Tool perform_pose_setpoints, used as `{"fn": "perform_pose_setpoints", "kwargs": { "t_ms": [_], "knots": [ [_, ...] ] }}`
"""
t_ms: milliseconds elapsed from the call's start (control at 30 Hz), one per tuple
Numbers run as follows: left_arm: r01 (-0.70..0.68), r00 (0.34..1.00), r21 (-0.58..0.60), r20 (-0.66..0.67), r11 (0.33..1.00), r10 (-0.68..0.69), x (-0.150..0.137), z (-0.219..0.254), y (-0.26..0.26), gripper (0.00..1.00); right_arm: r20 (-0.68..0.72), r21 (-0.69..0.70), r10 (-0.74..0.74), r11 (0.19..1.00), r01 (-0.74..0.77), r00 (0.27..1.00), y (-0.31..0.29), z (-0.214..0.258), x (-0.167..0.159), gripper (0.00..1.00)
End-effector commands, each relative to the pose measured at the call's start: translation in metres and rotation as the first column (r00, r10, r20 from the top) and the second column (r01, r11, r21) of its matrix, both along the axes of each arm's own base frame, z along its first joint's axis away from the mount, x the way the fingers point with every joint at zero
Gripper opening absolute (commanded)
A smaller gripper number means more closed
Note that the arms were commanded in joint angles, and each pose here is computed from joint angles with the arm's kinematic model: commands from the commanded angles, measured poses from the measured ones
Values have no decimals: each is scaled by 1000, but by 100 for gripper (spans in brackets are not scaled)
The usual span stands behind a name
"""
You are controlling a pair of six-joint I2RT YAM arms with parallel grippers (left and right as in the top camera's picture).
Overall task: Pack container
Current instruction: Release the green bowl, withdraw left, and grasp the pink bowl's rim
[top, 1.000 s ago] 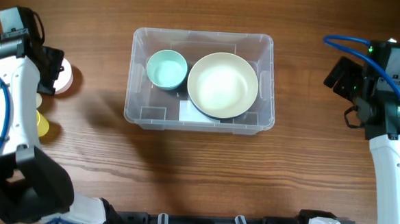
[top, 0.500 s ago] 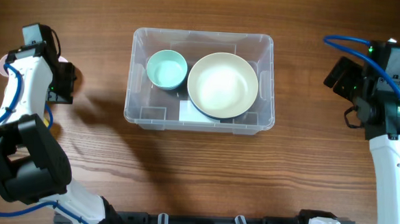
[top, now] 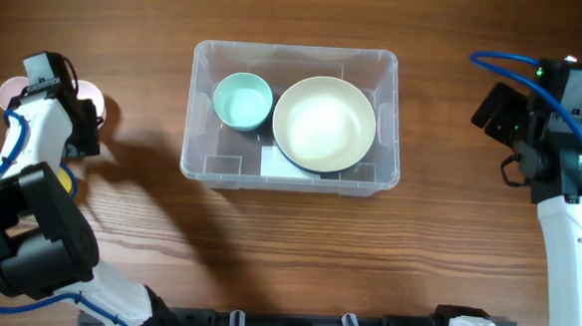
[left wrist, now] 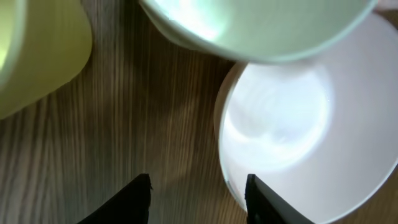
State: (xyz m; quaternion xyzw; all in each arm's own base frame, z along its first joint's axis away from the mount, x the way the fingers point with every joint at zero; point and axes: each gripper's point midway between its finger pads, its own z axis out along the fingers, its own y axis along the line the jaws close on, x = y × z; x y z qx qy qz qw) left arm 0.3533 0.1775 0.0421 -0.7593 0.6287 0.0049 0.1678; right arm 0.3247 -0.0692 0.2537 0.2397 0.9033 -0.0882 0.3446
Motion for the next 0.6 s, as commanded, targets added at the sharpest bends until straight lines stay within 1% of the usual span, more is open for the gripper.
{"fn": "perform_pose_setpoints", "kwargs": {
  "t_ms": [0,233,267,400,433,567],
  "knots": [
    [-37,999,3,-15,999,37,-3,-14,4,50,18,-10,-22,1000,22,1000,-4,6,0,100],
    [-33,999,-21,-36,999,33,1,-38,3,49,18,-10,-22,1000,22,1000,-4,6,0,100],
    [-34,999,-20,-33,999,33,2,-40,4,47,18,-10,-22,1000,22,1000,-4,6,0,100],
    [-19,1000,-51,9,998,20,12,-40,-1,30,18,-10,-22,1000,22,1000,-4,6,0,99],
    [-15,1000,-63,16,998,16,13,-40,-3,28,18,-10,-22,1000,22,1000,-4,6,0,100],
    [-11,1000,-73,20,997,13,14,-40,-5,25,18,-10,-22,1000,22,1000,-4,6,0,100]
  ]
}}
